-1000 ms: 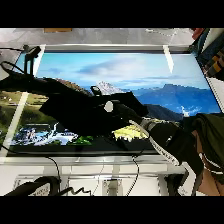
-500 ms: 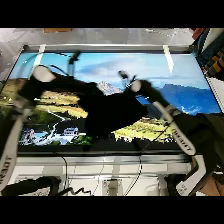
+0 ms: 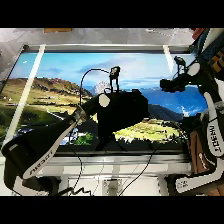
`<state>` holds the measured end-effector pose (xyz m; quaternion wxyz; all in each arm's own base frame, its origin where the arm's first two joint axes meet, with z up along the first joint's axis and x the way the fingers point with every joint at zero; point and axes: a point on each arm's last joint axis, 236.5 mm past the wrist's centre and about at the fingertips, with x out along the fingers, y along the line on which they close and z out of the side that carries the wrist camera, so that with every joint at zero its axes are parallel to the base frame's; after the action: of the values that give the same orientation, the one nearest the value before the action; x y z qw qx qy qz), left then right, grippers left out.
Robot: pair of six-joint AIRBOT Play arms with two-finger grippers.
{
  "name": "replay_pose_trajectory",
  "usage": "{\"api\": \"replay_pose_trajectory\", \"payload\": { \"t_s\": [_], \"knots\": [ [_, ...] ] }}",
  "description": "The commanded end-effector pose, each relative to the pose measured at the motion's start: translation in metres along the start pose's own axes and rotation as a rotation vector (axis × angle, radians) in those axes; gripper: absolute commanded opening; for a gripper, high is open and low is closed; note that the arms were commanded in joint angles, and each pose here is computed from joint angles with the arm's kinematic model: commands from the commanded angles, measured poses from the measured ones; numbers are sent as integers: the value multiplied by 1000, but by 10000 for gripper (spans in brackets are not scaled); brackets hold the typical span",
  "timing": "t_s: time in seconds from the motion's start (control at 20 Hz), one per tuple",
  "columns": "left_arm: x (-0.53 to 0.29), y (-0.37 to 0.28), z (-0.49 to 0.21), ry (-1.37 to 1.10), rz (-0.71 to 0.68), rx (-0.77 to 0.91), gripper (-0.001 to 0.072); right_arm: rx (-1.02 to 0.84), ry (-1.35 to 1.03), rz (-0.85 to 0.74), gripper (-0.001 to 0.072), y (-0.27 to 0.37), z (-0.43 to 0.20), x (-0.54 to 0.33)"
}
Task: Fold the clothes and pants, and hang the long-sleeved shirts on hangers.
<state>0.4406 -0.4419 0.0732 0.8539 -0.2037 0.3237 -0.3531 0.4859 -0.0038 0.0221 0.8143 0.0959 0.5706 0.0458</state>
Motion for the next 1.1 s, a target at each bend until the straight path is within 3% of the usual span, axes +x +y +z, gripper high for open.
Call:
{"api": "replay_pose_trajectory", "payload": {
  "t_s": [0.0,0.1,0.2,0.3,0.4,0.5,0.7,1.05],
  "knots": [
    [-3,14,27,-95,33,-2,713,-66,76,-17,17,-42,-24,-3],
    [-16,25,50,-133,46,-11,713,-173,120,74,16,-36,-43,6],
    [-29,30,69,-170,53,-17,712,-241,90,315,16,5,-50,10],
    [-38,32,81,-193,55,-18,713,-195,31,445,39,33,-38,13],
    [-40,33,84,-198,58,-19,712,-91,-10,426,492,39,-20,28],
    [-39,32,78,-175,53,-20,712,-68,12,394,622,47,-22,46],
    [-36,28,59,-93,35,-20,712,-67,65,326,630,67,-32,86],
    [-36,30,57,-83,42,3,712,181,220,342,629,65,-62,136]
  ]
}}
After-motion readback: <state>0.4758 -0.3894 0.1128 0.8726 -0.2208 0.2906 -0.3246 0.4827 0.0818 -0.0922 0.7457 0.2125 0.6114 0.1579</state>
